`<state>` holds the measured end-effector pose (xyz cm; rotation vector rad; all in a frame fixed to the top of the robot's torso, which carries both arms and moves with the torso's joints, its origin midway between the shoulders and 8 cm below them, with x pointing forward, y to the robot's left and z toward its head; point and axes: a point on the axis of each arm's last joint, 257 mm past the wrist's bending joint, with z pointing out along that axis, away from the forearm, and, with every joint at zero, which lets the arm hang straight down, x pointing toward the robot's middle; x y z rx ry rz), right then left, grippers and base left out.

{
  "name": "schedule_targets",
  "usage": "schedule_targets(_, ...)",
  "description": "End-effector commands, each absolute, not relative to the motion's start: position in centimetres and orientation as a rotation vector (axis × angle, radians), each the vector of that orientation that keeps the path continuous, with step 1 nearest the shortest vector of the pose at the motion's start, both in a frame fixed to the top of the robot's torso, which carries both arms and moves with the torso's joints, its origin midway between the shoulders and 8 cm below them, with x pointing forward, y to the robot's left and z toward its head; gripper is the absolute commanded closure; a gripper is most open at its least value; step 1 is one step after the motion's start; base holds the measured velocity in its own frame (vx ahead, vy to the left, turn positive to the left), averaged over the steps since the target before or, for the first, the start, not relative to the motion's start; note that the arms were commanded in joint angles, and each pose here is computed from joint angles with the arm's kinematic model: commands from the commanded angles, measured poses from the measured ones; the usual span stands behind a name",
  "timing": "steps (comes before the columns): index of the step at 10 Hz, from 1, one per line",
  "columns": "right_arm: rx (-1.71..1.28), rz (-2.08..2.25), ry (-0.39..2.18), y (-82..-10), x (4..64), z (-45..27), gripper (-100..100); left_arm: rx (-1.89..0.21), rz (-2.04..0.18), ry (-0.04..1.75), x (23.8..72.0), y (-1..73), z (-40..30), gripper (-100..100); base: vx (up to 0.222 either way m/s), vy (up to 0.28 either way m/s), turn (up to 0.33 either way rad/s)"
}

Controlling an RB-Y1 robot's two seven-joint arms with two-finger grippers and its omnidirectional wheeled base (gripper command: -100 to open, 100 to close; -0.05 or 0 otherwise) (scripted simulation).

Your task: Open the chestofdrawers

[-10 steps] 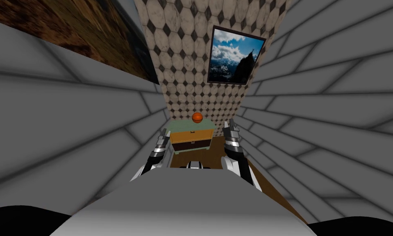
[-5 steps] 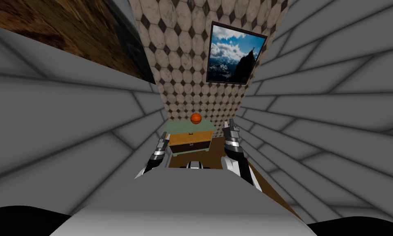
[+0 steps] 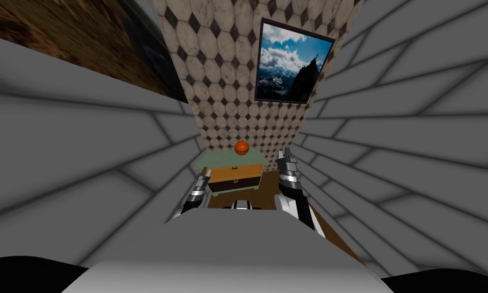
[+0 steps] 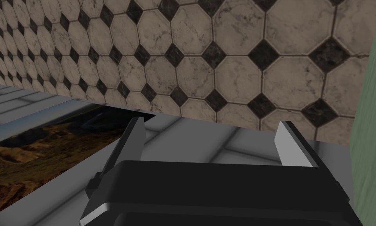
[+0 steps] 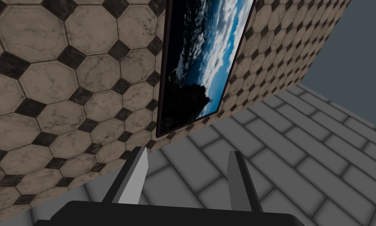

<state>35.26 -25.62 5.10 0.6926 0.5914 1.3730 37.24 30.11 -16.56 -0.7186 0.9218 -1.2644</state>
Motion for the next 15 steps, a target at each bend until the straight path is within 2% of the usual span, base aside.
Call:
schedule_targets(1, 0.693, 1.373, 0.591, -25.6, 35.3, 5.1, 0, -0.730, -1.252, 0.930, 36.9, 30.8, -18.6, -100, 0.100, -0.060, -0.008)
schedule_targets(15, 0.693, 1.373, 0.591, -25.6, 35.3, 5.1, 0, -0.854, -1.177, 1.000, 33.7, 33.2, -28.6, -100, 0.075, -0.050, -0.004)
